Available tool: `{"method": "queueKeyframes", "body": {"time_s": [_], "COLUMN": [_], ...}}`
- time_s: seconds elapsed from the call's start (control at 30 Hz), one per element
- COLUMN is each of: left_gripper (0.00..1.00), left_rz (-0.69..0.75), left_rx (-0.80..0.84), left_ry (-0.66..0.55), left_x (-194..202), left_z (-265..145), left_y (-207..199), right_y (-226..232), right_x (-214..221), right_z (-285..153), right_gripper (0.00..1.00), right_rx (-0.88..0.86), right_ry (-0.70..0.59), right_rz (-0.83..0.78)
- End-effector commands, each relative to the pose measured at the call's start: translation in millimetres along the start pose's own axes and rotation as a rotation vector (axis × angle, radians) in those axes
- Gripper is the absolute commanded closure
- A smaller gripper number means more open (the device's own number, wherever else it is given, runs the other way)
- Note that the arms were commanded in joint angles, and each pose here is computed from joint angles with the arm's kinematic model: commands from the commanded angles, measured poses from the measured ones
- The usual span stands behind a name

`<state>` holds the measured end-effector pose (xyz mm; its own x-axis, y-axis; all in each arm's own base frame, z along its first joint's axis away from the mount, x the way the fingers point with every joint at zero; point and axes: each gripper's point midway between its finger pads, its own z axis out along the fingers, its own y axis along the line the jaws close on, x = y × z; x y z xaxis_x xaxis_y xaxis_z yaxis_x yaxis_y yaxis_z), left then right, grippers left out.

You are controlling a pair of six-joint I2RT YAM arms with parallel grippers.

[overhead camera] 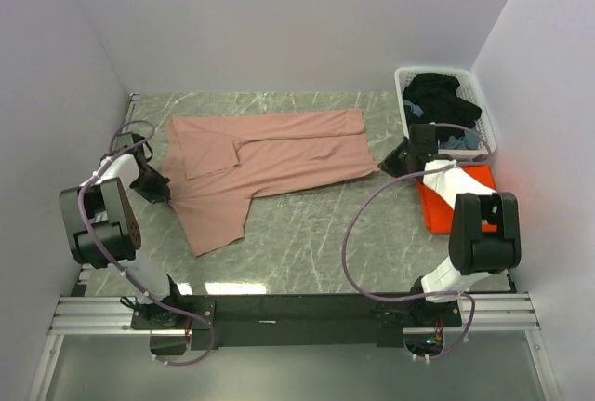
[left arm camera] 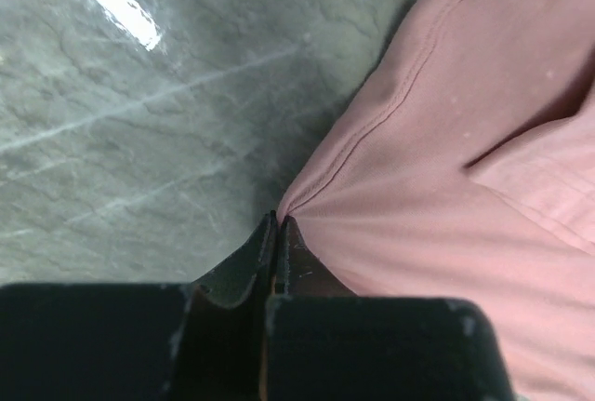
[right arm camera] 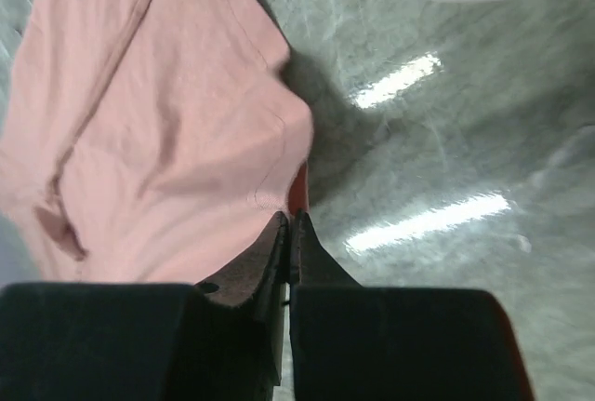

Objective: Fold and stack the t-shirts
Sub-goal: Fold the tshirt

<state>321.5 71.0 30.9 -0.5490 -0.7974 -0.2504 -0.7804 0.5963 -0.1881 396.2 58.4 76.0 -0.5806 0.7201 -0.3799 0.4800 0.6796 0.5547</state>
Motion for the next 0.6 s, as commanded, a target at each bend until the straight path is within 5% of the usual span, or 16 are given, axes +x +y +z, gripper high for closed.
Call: {"method": "queueKeyframes", "body": {"time_s": [0.0,0.13,0.43,0.57], "left_gripper": [0.99,0.99,0.99,0.99], "left_rz": [-0.025,-0.037,-0.025,-0.025], "left_rx": [0.030,0.037,0.044,0.045], "left_ry": [0.003,0.042,0.055,0.044], "left_x": [-1,17,30,27], "left_z": [-12,-5,-5,-4], "left_y": [-2,7,14,13], "right_y": [-23,-47,-51,-40], "right_x": [-7,21,34,39], "right_z": [-21,-21,-35,-34], "right_gripper": [0.98,0.93,0.50,0.43], "right_rx": [0.114,0.153,0.130,0.071], "right_ry": [-0.023,0.057,0.058,0.050], "right_rz": [-0.142,-0.142,-0.095,-0.009]}}
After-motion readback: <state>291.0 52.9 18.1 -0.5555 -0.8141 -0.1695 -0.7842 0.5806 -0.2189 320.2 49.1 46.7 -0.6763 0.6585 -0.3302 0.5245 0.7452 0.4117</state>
